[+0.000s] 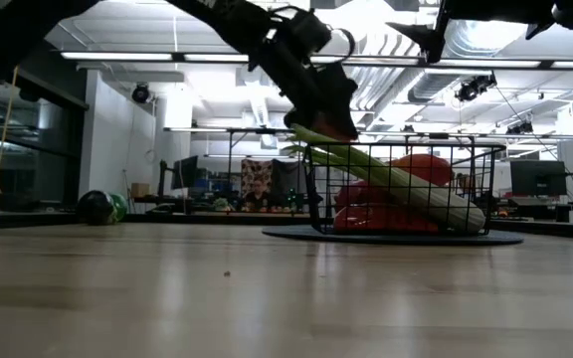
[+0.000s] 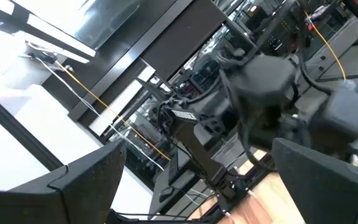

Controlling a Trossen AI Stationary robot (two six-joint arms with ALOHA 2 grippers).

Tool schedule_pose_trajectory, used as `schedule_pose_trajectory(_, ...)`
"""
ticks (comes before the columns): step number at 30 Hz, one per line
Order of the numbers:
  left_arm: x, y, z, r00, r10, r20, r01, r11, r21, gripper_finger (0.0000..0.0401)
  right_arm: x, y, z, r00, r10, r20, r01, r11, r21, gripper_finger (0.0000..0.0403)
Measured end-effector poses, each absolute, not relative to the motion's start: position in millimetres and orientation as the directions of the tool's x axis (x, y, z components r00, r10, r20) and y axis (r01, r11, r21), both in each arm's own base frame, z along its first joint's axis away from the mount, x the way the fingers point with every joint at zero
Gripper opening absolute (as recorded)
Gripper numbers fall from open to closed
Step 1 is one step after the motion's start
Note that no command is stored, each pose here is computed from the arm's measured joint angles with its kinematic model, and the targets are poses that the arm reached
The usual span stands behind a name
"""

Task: Build produce basket
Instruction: Put the peach into the black wire basket, then put the apple into the black wire basket

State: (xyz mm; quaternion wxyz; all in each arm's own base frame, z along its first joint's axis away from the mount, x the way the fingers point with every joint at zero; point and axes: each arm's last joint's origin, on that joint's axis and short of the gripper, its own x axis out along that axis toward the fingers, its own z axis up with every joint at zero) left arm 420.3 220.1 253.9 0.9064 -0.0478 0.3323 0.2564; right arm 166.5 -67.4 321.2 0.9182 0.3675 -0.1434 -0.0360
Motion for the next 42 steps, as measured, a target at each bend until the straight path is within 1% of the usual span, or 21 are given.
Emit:
schedule_pose_trajectory(3, 424.2, 220.4, 246.6, 0.628, 0.461, -0.627, -0.524, 0.846, 0.098, 0.0325, 166.5, -67.4, 321.2, 0.956, -0.173, 0.236, -0.034, 0.735, 0.677, 0.0394)
schedule_pose_trajectory(7, 427.1, 218.4, 246.2, 0.615, 0.497, -0.612, -0.548, 0.828, 0.122, 0.0325, 166.4, -67.9, 320.9, 0.953, -0.189, 0.235, -0.022, 0.733, 0.68, 0.0394)
schedule_pose_trajectory(19, 430.8, 217.1, 249.6, 0.644, 0.504, -0.576, -0.537, 0.834, 0.129, 0.0328, 166.5, -68.2, 320.6, 0.953, -0.198, 0.231, -0.014, 0.731, 0.683, 0.0394)
schedule_pose_trajectory(23, 429.5, 218.4, 248.8, 0.637, 0.503, -0.584, -0.539, 0.832, 0.13, 0.0343, 166.5, -68.2, 320.6, 0.952, -0.198, 0.232, -0.014, 0.731, 0.683, 0.0394)
schedule_pose_trajectory(32, 429.0, 219.0, 248.7, 0.621, 0.525, -0.583, -0.56, 0.817, 0.139, 0.0395, 166.5, -68.2, 320.6, 0.952, -0.198, 0.232, -0.014, 0.731, 0.682, 0.0394)
schedule_pose_trajectory(35, 428.8, 218.8, 249.5, 0.622, 0.525, -0.582, -0.559, 0.817, 0.139, 0.0398, 166.5, -68.3, 320.6, 0.952, -0.198, 0.232, -0.014, 0.731, 0.682, 0.0394)
schedule_pose_trajectory(38, 425.1, 216.8, 260.3, 0.635, 0.525, -0.567, -0.558, 0.819, 0.133, 0.0398, 166.5, -68.3, 320.6, 0.952, -0.198, 0.231, -0.014, 0.731, 0.683, 0.0394)
schedule_pose_trajectory(42, 415.5, 210.3, 288.1, 0.671, 0.52, -0.529, -0.545, 0.829, 0.125, 0.0398, 166.5, -68.3, 320.6, 0.952, -0.198, 0.231, -0.014, 0.731, 0.682, 0.0394)
